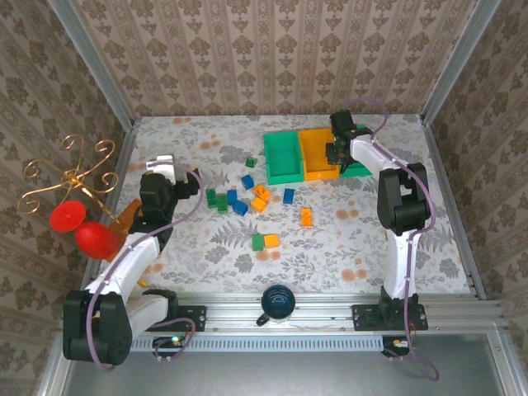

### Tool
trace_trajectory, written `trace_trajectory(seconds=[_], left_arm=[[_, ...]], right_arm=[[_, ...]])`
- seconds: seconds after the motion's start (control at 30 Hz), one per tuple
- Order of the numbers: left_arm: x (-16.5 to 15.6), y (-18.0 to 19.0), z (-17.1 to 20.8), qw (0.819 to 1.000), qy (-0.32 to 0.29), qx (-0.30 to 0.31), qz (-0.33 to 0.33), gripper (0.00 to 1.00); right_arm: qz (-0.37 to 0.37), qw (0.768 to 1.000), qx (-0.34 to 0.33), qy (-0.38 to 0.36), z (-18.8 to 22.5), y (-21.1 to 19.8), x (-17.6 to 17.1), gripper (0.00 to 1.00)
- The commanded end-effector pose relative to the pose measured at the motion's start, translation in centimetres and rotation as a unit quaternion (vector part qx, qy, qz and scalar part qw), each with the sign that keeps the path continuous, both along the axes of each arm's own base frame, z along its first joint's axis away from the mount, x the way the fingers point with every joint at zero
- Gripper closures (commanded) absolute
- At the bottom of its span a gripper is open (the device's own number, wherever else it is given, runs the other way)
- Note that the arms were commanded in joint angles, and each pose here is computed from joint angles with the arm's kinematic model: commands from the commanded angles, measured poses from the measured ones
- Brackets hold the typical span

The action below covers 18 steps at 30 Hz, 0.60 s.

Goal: Sort the legos into containers by color
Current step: Rotate the container at the top-center of the table.

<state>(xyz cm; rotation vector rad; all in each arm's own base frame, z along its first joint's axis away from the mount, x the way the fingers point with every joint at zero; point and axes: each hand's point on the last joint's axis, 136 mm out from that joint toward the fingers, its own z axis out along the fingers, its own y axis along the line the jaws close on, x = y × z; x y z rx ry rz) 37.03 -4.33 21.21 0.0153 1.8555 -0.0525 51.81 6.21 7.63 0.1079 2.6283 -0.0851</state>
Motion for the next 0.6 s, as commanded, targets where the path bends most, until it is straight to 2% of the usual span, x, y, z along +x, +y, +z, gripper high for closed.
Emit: trace_trajectory(seconds=[0.0, 0.27, 0.37, 0.43, 0.57], left_arm=[[0.3, -0.8, 0.0, 1.0, 0.019, -0.014, -0.014, 0.0], [0.7, -1.0, -1.1, 0.998, 0.051, -0.014, -0.015, 0.0], [0.7, -0.9, -1.7, 0.998, 0.064, -0.011, -0.013, 0.0], [0.7, -0.8, -2.0, 0.998, 0.069, -0.009, -0.01, 0.0], [0.6, -0.5, -2.6, 0.997, 0.08, -0.008, -0.001, 0.0]], right_arm=[[-0.029, 0.999, 0.013, 0.013, -0.5, 0.2, -0.9, 0.67], [-0.073, 0.997, 0.009, 0.009, -0.6, 0.1, -1.3, 0.7], [-0.073, 0.997, 0.008, 0.004, -0.4, 0.3, -1.3, 0.68], [-0.07, 0.998, 0.008, 0.001, -0.1, 0.4, -1.2, 0.65], [-0.054, 0.999, 0.002, -0.008, 1.2, 0.5, -0.9, 0.5]])
